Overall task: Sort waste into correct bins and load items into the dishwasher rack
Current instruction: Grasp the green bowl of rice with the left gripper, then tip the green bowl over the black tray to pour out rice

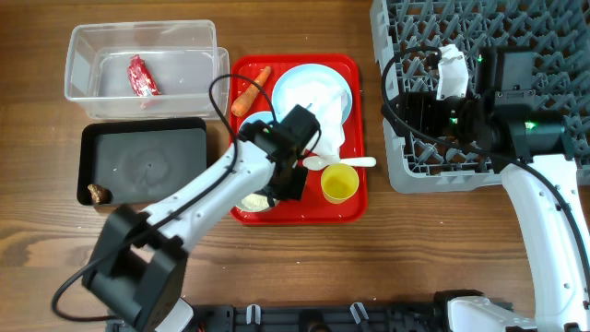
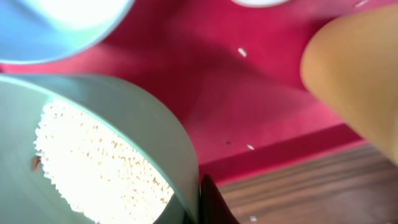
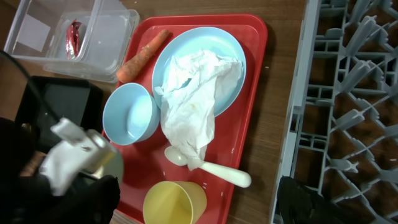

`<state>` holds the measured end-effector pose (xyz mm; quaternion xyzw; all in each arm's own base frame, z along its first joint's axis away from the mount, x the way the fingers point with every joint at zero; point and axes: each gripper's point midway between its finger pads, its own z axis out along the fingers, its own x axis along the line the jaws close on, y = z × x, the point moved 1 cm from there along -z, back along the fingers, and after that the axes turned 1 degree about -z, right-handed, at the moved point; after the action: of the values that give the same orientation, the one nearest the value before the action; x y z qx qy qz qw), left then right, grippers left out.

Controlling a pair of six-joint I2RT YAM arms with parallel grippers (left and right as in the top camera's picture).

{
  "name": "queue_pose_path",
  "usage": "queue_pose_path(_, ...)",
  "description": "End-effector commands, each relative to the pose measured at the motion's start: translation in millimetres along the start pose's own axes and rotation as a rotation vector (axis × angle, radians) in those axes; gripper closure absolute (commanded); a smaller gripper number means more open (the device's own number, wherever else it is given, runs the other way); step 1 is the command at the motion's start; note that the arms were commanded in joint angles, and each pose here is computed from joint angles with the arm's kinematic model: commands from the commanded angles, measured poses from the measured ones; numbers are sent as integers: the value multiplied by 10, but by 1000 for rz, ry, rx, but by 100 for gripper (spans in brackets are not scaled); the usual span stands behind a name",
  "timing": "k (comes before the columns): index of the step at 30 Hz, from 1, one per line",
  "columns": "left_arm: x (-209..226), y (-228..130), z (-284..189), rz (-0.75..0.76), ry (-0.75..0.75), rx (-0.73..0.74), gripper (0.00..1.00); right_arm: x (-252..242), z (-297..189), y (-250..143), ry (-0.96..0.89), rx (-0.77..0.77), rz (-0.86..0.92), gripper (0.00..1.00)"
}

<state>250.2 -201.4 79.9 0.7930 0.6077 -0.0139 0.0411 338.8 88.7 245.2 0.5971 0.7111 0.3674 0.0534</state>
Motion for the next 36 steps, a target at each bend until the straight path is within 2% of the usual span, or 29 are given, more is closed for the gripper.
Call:
queue_pose_path(1, 8, 150, -452, -54, -79, -97, 96, 4, -8, 46, -4, -9, 0, 16)
queue_pose_path(8, 442, 376, -648, -237, -196, -155, 96, 3, -8, 29, -5, -2, 3, 16)
queue_pose_path(11, 893, 498, -712, -375, -251, -187, 96, 2, -8, 11, -5, 5, 5, 16)
queue_pose_path(14, 1234, 597, -870, -420, -433, -248, 96, 2, -8, 15, -5, 4, 4, 16)
queue_pose_path(21, 1976, 527, -950, -511, -637, -367, 96, 2, -8, 14, -5, 4, 4, 16)
queue_pose_path(23, 2152, 491, -943, -498, -759, -427, 96, 2, -8, 14, -5, 4, 4, 16)
queue_pose_path(25, 2265, 463, -892, -480, -854, -478, 96, 2, -8, 14, -5, 4, 4, 16)
queue_pose_path(32, 2456, 390, -495, -539, -1025, -487, 96, 2, -8, 11, -5, 5, 6, 16)
queue_pose_path(36, 2424, 439, -587, -516, -1108, -544, 96, 3, -8, 8, -5, 6, 8, 16)
